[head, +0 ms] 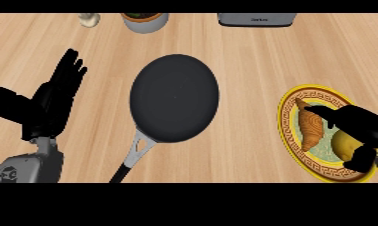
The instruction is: Pick the lemon from the plate and place it in the pan
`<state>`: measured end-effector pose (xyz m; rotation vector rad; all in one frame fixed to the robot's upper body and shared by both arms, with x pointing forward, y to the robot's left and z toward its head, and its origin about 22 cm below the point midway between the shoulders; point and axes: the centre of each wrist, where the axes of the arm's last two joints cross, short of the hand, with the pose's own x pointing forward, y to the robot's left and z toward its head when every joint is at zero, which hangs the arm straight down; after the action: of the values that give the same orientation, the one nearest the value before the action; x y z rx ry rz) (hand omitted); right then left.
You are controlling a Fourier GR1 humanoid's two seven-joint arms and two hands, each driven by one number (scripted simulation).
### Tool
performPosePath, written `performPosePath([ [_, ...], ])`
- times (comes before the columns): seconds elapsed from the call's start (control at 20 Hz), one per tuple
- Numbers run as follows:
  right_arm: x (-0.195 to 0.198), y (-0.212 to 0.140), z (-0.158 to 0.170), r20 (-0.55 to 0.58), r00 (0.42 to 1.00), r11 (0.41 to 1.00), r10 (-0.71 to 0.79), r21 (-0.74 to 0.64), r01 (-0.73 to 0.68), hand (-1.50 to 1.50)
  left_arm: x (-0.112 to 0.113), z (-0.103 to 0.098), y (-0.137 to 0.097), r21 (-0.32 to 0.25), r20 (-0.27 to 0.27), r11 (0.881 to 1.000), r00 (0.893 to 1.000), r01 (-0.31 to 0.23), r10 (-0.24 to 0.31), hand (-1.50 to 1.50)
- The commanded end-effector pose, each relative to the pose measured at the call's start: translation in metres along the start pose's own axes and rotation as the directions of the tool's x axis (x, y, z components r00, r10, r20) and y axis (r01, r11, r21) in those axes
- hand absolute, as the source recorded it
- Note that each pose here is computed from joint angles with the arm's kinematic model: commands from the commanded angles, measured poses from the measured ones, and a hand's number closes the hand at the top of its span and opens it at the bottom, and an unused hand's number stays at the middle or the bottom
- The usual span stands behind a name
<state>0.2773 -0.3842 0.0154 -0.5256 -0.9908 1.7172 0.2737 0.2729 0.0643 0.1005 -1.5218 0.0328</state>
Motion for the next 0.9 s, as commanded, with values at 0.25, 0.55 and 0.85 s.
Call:
performPosePath([
  [0.25, -0.007, 0.02, -0.019, 0.074, 0.996, 0.999, -0.047, -0.016, 0.049, 1.5, -0.003, -0.009, -0.007, 0.006, 0.004, 1.0, 1.0, -0.013, 0.013, 0.0],
  [0.55, 0.052, -0.008, -0.049, -0.037, 0.989, 0.977, -0.141, -0.164, 0.133, 1.5, -0.008, -0.004, -0.004, 0.011, -0.012, 1.0, 1.0, -0.008, 0.008, 0.0],
  [0.85, 0.119, -0.033, -0.097, -0.166, 0.933, 0.902, -0.321, -0.354, 0.247, 1.5, -0.005, -0.009, -0.009, -0.028, -0.01, 1.0, 1.0, 0.001, -0.001, 0.0],
])
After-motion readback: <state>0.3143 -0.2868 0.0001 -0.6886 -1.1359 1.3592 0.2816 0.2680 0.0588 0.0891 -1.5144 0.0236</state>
